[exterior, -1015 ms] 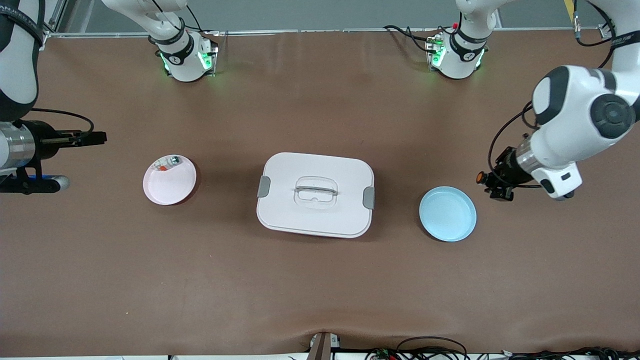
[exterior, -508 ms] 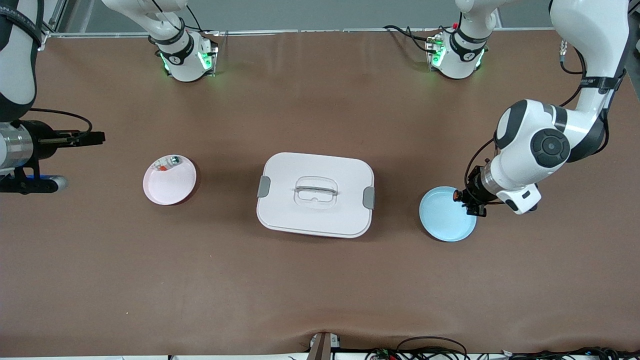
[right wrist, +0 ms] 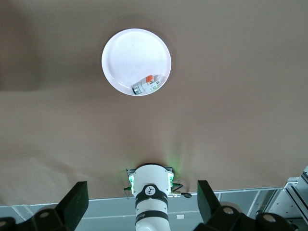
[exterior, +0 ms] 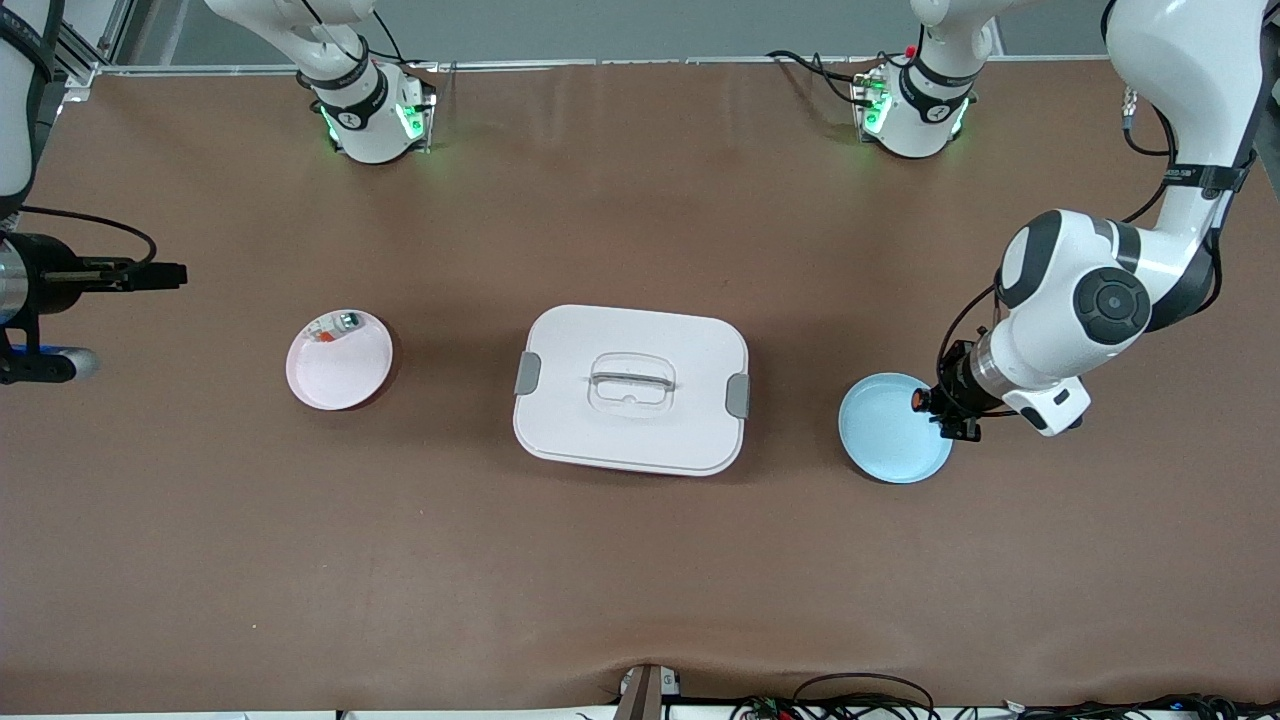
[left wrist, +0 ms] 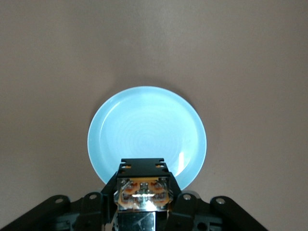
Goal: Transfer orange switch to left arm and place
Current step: 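Move the switch with the left gripper down onto the light-blue plate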
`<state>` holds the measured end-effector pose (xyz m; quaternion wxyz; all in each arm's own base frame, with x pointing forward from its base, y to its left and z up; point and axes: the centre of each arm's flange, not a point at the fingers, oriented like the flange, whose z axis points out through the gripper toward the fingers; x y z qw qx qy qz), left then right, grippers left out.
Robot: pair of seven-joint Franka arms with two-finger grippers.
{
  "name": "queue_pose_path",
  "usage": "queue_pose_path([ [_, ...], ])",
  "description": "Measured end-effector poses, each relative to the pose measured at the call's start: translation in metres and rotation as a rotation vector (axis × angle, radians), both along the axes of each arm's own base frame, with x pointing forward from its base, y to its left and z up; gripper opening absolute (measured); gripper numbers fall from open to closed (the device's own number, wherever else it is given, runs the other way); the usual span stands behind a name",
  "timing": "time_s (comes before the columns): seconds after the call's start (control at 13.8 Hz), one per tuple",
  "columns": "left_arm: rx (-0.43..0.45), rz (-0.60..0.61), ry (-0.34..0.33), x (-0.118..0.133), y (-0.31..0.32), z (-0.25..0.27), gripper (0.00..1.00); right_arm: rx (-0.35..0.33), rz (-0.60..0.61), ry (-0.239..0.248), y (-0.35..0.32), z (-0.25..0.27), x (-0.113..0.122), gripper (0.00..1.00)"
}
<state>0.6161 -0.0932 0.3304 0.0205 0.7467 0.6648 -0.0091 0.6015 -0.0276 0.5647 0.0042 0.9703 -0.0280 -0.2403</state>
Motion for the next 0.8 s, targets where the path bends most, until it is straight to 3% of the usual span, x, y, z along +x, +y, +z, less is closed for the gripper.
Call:
queue_pose_path([
  [0.22,-0.028,-0.004,-0.042,0.004,0.009,-0.001,0.4,-0.004,-0.003,-0.062,0.0,0.012,0.002,1.0],
  [0.36,-0.08,-0.047,-0.033,-0.001,0.002,-0.01,0.4,-0.022,-0.037,-0.108,0.001,0.031,-0.004,1.0],
  [0.8,-0.067,-0.088,-0.023,-0.02,-0.008,-0.055,0.4,-0.051,-0.101,-0.164,0.007,0.058,-0.015,1.0],
])
